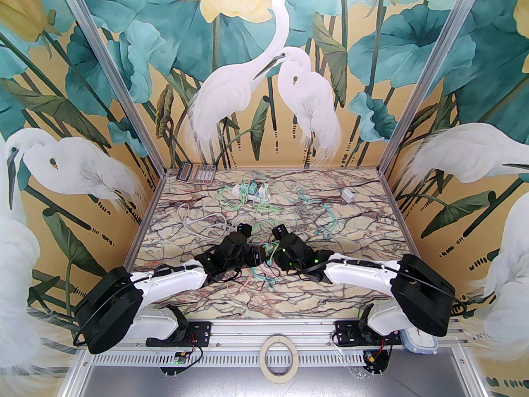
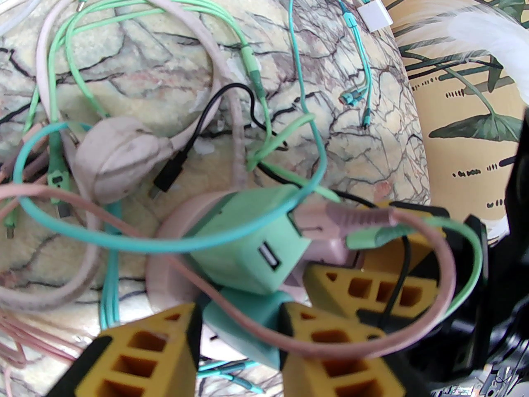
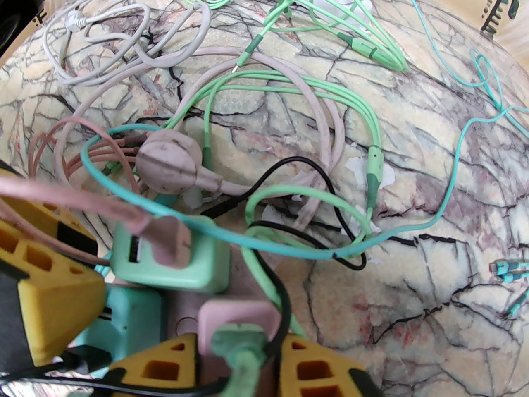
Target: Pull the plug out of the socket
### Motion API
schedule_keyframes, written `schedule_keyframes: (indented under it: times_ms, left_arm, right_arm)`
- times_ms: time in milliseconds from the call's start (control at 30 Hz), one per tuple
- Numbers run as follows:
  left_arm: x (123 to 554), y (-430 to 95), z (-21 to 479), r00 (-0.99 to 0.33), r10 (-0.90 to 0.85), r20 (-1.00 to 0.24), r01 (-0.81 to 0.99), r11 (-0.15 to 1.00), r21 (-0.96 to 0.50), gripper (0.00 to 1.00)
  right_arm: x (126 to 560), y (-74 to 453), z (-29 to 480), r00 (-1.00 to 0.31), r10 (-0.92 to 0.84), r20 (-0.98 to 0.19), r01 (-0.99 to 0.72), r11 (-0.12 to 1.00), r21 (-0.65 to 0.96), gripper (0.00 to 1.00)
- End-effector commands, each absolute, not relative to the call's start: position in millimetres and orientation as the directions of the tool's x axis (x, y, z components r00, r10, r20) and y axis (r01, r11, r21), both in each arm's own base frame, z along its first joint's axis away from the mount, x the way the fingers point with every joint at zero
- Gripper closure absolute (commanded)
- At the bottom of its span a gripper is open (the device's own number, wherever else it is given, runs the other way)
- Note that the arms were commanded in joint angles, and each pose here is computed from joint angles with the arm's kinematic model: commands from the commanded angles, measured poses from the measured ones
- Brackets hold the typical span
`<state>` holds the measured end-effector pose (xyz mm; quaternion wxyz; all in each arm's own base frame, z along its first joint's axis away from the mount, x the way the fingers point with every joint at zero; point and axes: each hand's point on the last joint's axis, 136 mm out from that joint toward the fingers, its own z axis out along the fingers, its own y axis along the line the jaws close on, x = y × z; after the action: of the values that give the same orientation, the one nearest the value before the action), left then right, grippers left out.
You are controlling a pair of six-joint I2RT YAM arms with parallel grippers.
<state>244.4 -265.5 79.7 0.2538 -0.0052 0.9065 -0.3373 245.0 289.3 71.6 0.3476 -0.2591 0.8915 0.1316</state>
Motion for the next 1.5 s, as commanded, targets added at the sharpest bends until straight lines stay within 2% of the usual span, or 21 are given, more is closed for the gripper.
schedule_keyframes:
  times_ms: [0, 100, 267, 567, 700, 833, 967, 1233, 1400, 1467]
  left_arm:
    - [216.1, -230.2, 19.2, -0.934, -0.114, -0.338, 0.062, 0.882, -0.468, 0.63]
    - [215.8, -230.4, 17.7, -0.936, -0.111, -0.335, 0.061, 0.883, -0.464, 0.63]
    - [215.4, -229.2, 15.8, -0.937, -0.11, -0.332, 0.059, 0.886, -0.46, 0.63]
    - [215.0, -229.0, 12.7, -0.939, -0.105, -0.328, 0.059, 0.889, -0.454, 0.63]
    - [214.8, -229.1, 12.1, -0.939, -0.103, -0.327, 0.06, 0.89, -0.452, 0.63]
    - [216.1, -230.3, 14.1, -0.939, -0.101, -0.329, 0.063, 0.889, -0.453, 0.63]
    - [217.2, -231.4, 15.5, -0.939, -0.096, -0.33, 0.067, 0.891, -0.448, 0.63]
    - [218.5, -233.7, 16.0, -0.941, -0.088, -0.328, 0.072, 0.892, -0.446, 0.64]
    - [219.1, -234.9, 15.9, -0.941, -0.082, -0.328, 0.077, 0.893, -0.443, 0.63]
    - [219.5, -234.7, 15.7, -0.941, -0.081, -0.33, 0.077, 0.894, -0.44, 0.64]
  right_arm:
    - [236.5, 325.4, 91.4, -0.532, -0.435, -0.726, -0.633, 0.775, -0.001, 0.81]
    - [231.7, 333.4, 86.2, -0.495, -0.504, -0.708, -0.645, 0.759, -0.089, 0.81]
    - [232.5, 331.5, 89.1, -0.501, -0.475, -0.723, -0.636, 0.769, -0.065, 0.81]
    - [246.4, 306.2, 110.4, -0.627, -0.255, -0.736, -0.582, 0.782, 0.225, 0.81]
    - [252.0, 297.5, 118.3, -0.646, -0.196, -0.738, -0.559, 0.78, 0.282, 0.8]
    - [252.2, 298.9, 118.5, -0.642, -0.217, -0.735, -0.569, 0.777, 0.267, 0.8]
    - [249.7, 302.3, 114.4, -0.594, -0.305, -0.744, -0.586, 0.798, 0.14, 0.8]
    - [235.7, 321.9, 93.8, -0.533, -0.468, -0.705, -0.638, 0.769, -0.029, 0.8]
    - [237.9, 320.1, 98.9, -0.535, -0.439, -0.722, -0.624, 0.782, -0.014, 0.8]
    - [241.3, 314.3, 106.3, -0.553, -0.386, -0.738, -0.606, 0.794, 0.038, 0.81]
